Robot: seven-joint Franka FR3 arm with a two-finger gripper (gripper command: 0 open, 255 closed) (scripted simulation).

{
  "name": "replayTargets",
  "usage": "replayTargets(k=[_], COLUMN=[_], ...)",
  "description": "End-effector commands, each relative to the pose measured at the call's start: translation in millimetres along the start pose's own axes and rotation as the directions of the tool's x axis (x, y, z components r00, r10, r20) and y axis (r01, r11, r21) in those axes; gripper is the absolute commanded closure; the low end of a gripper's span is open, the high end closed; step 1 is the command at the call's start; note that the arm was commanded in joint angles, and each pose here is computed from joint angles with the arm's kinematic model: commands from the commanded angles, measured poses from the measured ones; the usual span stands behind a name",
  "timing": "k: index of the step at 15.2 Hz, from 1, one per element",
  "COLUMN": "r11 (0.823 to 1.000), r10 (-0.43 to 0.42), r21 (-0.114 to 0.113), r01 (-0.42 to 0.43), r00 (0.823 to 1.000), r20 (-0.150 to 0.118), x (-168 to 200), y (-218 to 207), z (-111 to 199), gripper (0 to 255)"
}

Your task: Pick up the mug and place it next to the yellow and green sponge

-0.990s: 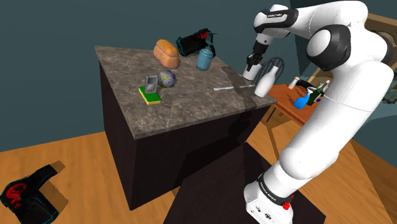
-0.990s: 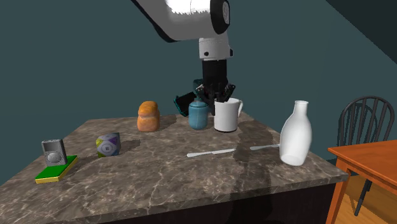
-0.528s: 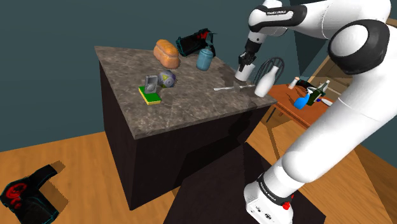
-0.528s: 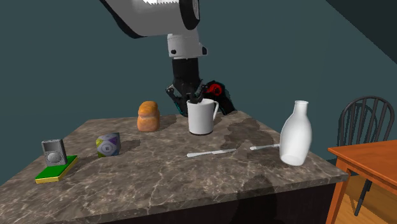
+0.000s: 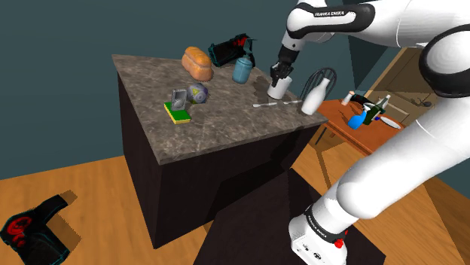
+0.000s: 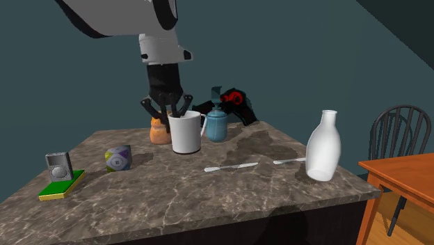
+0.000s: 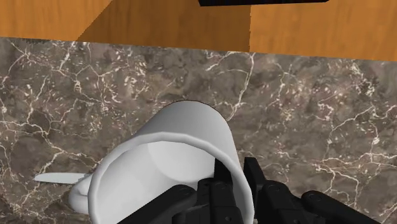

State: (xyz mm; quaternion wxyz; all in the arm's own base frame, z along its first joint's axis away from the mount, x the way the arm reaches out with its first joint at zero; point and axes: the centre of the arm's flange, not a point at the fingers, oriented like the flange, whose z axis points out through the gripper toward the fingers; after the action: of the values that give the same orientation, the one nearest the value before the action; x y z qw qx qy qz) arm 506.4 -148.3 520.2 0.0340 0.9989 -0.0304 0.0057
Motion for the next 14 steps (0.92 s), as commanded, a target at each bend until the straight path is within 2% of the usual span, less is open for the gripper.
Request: replayTargets(k=[1,14], r11=[1.000,1.000], r10=[0.002,0.002], r21=[-0.001,-0.001], r01=[-0.002,-0.002], r00=[1.000,1.000], r20=[-0.001,-0.001], x=[-3.5,-26.0], y=[-27.6,-197.3], z=[-3.0,-15.4], gripper=[255,255])
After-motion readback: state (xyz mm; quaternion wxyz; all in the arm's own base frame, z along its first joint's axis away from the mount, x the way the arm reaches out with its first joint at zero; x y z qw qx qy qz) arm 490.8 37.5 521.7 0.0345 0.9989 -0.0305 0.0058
